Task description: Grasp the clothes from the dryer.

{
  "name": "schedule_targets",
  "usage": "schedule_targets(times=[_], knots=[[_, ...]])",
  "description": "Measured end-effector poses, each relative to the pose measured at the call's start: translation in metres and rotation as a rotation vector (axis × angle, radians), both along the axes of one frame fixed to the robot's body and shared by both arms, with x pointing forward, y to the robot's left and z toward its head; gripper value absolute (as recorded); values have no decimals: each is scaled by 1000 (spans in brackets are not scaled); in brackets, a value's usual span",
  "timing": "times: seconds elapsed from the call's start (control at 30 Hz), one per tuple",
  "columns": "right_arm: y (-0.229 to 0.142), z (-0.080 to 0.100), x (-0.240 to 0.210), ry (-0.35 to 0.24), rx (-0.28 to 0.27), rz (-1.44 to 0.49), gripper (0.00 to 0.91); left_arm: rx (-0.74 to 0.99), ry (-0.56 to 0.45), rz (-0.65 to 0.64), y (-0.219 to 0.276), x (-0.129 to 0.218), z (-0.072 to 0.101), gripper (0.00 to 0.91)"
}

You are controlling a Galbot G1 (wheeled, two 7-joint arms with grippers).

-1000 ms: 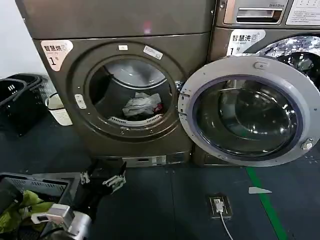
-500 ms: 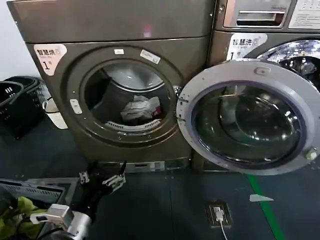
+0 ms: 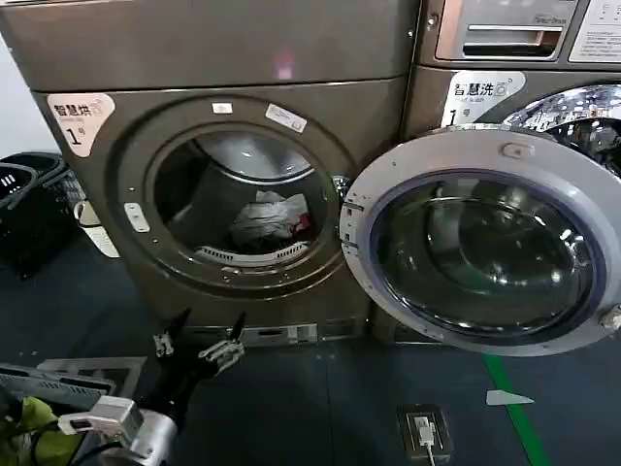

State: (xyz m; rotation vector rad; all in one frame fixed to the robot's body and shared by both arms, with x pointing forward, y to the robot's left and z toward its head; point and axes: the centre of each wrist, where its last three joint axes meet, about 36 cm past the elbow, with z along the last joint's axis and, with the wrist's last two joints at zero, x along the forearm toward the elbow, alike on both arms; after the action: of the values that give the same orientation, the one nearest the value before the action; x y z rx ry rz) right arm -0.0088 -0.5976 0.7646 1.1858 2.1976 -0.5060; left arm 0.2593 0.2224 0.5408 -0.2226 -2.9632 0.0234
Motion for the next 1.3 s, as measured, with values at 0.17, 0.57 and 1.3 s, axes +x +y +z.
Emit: schedule_targets(times=[0.17,0.57,1.3], knots=[[1,-1,1,4,0,3,907,0,0,0,0,0,0,907],[3,-1,2,7,-5,7,907,0,-1,0,0,0,0,907],[5,-1,3,13,-9,13,907,2,-2,2,1,0,1,907]])
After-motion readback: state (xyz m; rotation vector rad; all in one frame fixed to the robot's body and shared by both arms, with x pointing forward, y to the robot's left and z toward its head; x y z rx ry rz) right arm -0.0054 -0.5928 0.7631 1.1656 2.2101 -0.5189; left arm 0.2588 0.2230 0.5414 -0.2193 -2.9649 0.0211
